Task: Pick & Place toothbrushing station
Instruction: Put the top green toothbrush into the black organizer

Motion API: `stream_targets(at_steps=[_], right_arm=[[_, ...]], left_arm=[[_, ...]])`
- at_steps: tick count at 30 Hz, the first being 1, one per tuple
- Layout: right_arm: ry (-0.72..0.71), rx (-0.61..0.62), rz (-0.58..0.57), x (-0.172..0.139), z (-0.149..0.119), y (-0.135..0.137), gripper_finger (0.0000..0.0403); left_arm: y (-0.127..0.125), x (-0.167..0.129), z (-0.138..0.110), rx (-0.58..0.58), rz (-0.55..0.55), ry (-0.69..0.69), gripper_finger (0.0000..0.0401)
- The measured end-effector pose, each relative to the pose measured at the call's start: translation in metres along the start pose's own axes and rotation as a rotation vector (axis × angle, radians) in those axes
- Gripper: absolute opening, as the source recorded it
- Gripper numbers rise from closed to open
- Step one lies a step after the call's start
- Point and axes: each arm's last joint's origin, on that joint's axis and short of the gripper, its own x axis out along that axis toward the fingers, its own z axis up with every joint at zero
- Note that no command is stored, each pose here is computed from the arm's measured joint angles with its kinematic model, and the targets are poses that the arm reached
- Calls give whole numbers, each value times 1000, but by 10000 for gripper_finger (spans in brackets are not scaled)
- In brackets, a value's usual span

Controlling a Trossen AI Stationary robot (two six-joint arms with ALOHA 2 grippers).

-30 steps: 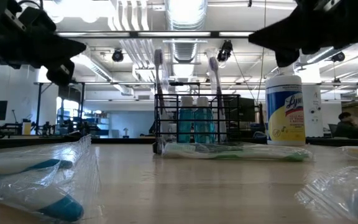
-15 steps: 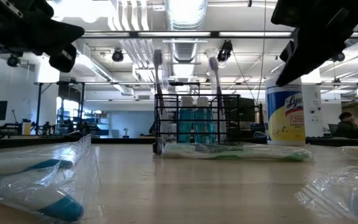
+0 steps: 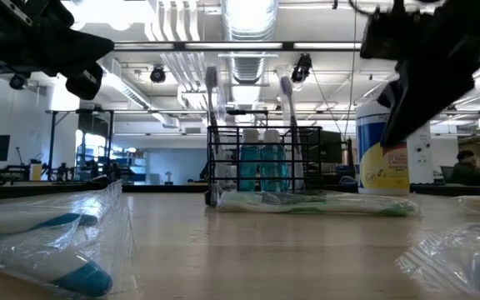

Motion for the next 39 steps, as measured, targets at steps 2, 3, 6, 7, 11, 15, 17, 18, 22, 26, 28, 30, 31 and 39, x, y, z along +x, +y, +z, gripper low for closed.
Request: stream_targets(at_steps=[2,3,6,7,11,15,17,18,22,26,28,30,31,39], right_arm=[[40,-14,-30,13,-5,1,109],[60,-21,-45,19,-7,1,118],[103,-37,-96,36,-12,0,140],[108,-37,-110,40,-13,0,145],[101,-39,-132,54,-14,1,154],[104,-42,-118,61,-14,4,147],[123,-39,-95,63,-15,5,136],[130,-40,-88,64,-15,6,129],[142,-54,-77,66,-16,7,86],[131,-52,-62,62,-14,8,31],[118,-51,-60,60,-13,8,19],[101,-53,-67,55,-13,8,17],[92,-57,-69,51,-13,8,16],[-167,-59,-66,3,1,19,14]], left_arm=[[0,0,0,0,1,0,14],[0,0,0,0,2,0,14],[0,0,0,-2,2,0,16],[0,0,0,-4,2,0,16],[0,0,0,-13,2,-1,16],[0,0,0,-14,1,-4,18],[0,0,0,-14,1,-3,18],[0,0,0,-15,1,-3,17],[0,0,0,-15,2,0,14],[0,0,0,-25,2,1,16],[0,0,0,-32,2,0,18],[0,0,0,-47,-8,0,18],[0,0,1,-49,-12,-6,18],[-3,0,13,-61,-31,-63,21]])
